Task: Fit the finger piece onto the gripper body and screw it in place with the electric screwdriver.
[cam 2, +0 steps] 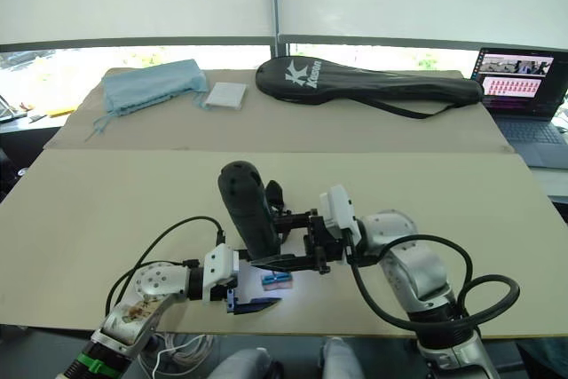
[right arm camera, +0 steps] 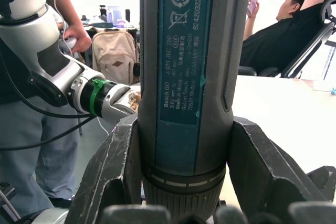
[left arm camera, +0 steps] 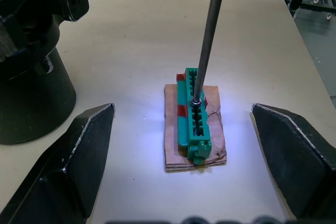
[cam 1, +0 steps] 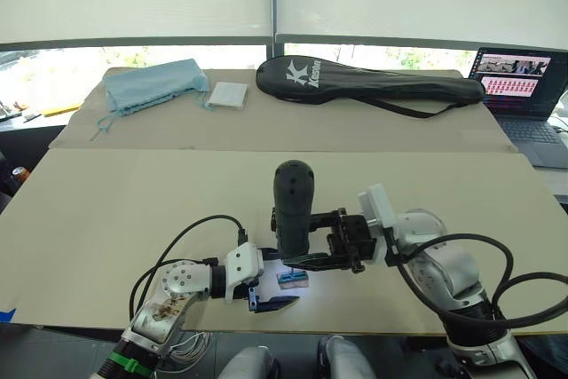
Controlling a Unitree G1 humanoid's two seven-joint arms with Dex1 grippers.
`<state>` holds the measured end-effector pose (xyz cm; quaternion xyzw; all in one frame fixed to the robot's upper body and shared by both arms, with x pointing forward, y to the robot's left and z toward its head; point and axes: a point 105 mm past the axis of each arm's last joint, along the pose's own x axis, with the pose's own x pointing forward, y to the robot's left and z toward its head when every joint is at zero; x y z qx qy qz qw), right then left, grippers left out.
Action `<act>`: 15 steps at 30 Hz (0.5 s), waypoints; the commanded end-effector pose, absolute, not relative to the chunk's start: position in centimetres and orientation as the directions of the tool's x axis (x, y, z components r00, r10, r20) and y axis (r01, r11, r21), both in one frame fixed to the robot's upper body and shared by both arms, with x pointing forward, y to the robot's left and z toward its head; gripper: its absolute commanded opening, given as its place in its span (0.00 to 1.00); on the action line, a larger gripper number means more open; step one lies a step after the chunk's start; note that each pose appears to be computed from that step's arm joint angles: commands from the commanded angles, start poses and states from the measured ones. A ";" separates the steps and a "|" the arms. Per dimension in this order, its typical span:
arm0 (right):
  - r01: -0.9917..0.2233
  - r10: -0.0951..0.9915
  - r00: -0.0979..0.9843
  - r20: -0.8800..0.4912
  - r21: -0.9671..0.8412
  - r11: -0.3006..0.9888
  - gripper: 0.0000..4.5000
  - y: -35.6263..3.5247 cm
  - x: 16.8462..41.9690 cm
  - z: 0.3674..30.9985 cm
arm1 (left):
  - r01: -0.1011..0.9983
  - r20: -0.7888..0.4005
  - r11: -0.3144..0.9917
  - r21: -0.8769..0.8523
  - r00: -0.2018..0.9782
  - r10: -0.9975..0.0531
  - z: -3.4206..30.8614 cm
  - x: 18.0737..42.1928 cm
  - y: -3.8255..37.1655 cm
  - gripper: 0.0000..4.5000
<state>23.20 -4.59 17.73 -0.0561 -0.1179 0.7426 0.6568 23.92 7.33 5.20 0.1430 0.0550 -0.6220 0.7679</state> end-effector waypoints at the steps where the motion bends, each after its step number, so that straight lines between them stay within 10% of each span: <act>1: -0.947 0.987 -0.146 0.067 -0.299 -0.120 0.42 -4.2 22.9 18.3 | 0.979 -0.320 0.185 0.091 0.204 -0.925 3.1 23.2 7.3 0.98; 15: -0.944 0.987 -0.155 0.046 -0.301 -0.134 0.42 -4.3 22.9 18.5 | 0.970 -0.307 0.206 0.127 0.236 -0.922 3.3 23.9 7.6 0.98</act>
